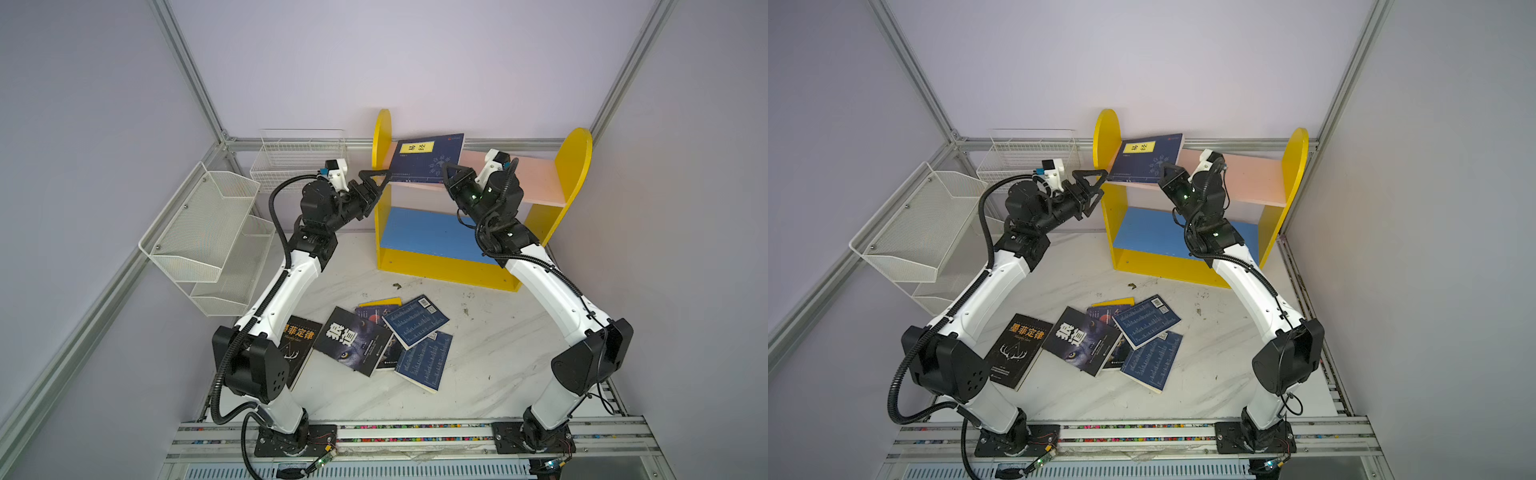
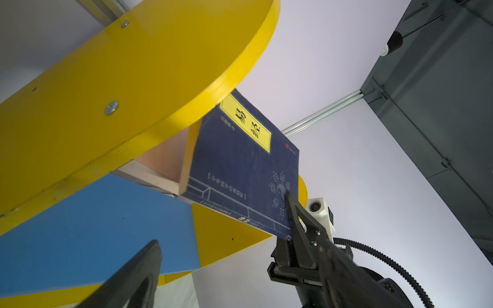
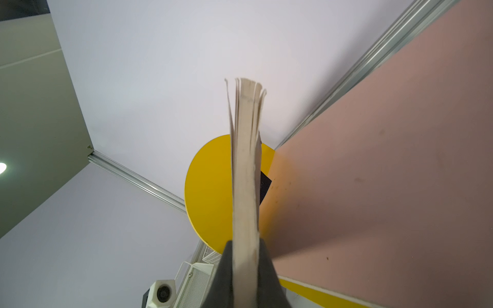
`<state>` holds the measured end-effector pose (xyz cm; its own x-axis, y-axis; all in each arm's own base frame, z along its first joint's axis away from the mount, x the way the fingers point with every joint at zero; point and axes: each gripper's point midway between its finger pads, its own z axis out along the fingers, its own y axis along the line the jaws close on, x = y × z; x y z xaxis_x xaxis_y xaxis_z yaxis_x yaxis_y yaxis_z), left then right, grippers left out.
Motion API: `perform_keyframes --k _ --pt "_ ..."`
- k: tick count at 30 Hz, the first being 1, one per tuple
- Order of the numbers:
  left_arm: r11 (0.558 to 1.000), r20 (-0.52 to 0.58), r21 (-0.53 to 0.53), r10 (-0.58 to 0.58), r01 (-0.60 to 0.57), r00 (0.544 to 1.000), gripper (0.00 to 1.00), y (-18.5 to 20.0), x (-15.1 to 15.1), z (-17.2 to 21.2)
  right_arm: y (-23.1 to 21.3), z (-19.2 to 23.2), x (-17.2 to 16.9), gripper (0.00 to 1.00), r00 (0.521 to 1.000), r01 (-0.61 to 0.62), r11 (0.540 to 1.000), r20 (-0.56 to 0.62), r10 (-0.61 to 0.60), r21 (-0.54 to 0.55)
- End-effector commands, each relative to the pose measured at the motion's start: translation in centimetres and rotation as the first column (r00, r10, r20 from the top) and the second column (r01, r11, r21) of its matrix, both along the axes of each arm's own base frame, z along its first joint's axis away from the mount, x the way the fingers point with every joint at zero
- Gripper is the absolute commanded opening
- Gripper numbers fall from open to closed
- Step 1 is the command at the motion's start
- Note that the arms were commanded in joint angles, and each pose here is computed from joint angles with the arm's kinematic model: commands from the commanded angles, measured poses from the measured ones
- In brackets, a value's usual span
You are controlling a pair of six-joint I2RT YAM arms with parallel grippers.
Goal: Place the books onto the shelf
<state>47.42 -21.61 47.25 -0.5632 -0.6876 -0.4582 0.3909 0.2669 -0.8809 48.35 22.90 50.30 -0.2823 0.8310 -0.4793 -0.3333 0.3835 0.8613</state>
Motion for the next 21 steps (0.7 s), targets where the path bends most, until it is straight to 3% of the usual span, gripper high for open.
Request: perform_keyframes --k 1,13,21 --pt "0.998 0.116 -0.07 0.016 -0.008 0.993 0.87 0.3 -1.3 6.6 -0.8 3.6 -0.9 0.06 0.996 -0.012 0.996 0.09 0.003 0.093" --pt "0.987 0.033 -0.137 0.091 -0.086 0.995 0.68 0.4 1.6 5.7 1.5 2.2 0.6 0.06 0.992 -0.112 0.981 0.078 0.1 0.156" --pt "0.978 -0.011 -0.16 0.132 -0.132 0.991 0.62 0.7 2.7 5.0 1.9 1.9 0.8 0.07 0.989 -0.134 0.975 0.081 0.122 0.177"
